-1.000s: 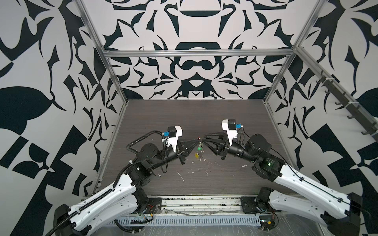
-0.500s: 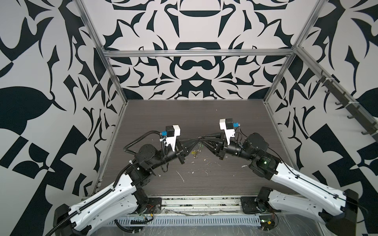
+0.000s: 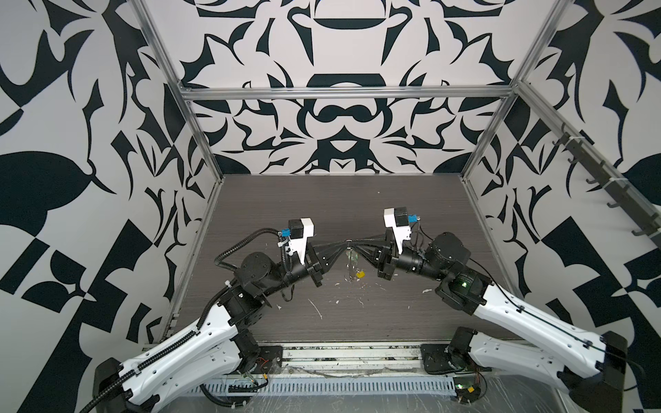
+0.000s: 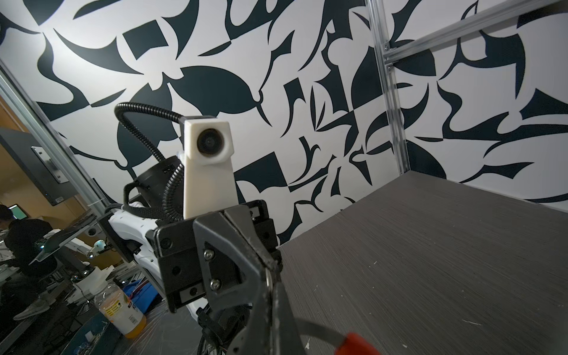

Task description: Remove the keys from the keyring

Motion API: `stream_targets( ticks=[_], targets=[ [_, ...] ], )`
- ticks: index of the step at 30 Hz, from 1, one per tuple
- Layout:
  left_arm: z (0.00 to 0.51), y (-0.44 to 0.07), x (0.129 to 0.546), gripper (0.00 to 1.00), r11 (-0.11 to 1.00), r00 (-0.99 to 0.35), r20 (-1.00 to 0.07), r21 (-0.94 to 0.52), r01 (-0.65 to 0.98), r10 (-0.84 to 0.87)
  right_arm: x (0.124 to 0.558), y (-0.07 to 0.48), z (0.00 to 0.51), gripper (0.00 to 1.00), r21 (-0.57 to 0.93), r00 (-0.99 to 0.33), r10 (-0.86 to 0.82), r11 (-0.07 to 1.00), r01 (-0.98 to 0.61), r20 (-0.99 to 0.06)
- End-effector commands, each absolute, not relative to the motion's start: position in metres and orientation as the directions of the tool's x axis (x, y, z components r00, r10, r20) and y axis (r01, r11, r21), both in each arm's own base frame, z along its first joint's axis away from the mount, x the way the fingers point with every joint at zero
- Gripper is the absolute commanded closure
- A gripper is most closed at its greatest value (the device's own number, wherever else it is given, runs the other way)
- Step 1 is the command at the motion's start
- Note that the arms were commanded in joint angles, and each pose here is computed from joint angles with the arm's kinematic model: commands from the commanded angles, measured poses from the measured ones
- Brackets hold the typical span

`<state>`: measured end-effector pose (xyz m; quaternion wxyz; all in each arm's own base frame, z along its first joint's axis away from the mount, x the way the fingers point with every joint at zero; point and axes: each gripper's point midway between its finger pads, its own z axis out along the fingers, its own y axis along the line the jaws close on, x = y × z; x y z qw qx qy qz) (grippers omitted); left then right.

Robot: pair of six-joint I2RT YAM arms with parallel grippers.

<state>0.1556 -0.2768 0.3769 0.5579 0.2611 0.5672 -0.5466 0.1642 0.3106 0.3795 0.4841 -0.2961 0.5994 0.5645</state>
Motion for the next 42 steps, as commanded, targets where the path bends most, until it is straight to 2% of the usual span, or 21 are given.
stream_targets(
  ticks=[1, 4, 11, 17, 20, 23, 28, 31, 35, 42],
  targets=[
    [0.379, -0.273, 0.154, 0.95, 0.273, -0.221, -0.921, -0.313, 0.910, -0.320, 0.157, 0.305, 0.399, 1.00, 0.375, -0.339, 0.202, 0.178, -0.910, -0.919],
    [0.372, -0.269, 0.155, 0.70, 0.304, -0.226, -0.928, -0.316, 0.899, -0.296, 0.159, 0.297, 0.393, 1.00, 0.355, -0.334, 0.122, 0.257, -0.899, -0.935],
    [0.359, -0.263, 0.149, 0.60, 0.347, -0.216, -0.958, -0.271, 0.898, -0.191, 0.148, 0.283, 0.375, 1.00, 0.247, -0.320, -0.191, 0.330, -0.911, -0.928],
    [0.347, -0.280, 0.143, 0.59, 0.288, -0.251, -0.965, -0.261, 0.921, -0.072, 0.142, 0.282, 0.358, 1.00, 0.222, -0.343, -0.426, 0.308, -0.925, -0.837],
    [0.343, -0.288, 0.143, 0.58, 0.264, -0.267, -0.963, -0.268, 0.927, -0.041, 0.143, 0.286, 0.350, 1.00, 0.236, -0.361, -0.488, 0.301, -0.924, -0.795],
    [0.342, -0.289, 0.142, 0.58, 0.257, -0.264, -0.964, -0.264, 0.930, -0.033, 0.144, 0.288, 0.347, 1.00, 0.239, -0.367, -0.515, 0.299, -0.924, -0.775],
    [0.342, -0.283, 0.144, 0.61, 0.290, -0.249, -0.968, -0.248, 0.924, -0.034, 0.154, 0.285, 0.347, 1.00, 0.229, -0.402, -0.527, 0.364, -0.903, -0.749],
    [0.341, -0.283, 0.145, 0.60, 0.296, -0.246, -0.969, -0.243, 0.924, -0.026, 0.146, 0.292, 0.350, 1.00, 0.278, -0.413, -0.523, 0.319, -0.906, -0.745],
    [0.335, -0.290, 0.141, 0.63, 0.259, -0.263, -0.965, -0.251, 0.932, 0.009, 0.145, 0.293, 0.350, 1.00, 0.288, -0.420, -0.539, 0.314, -0.905, -0.730],
    [0.333, -0.299, 0.133, 0.66, 0.183, -0.264, -0.964, -0.254, 0.950, 0.034, 0.133, 0.294, 0.354, 1.00, 0.296, -0.380, -0.558, 0.239, -0.925, -0.738]
  ],
)
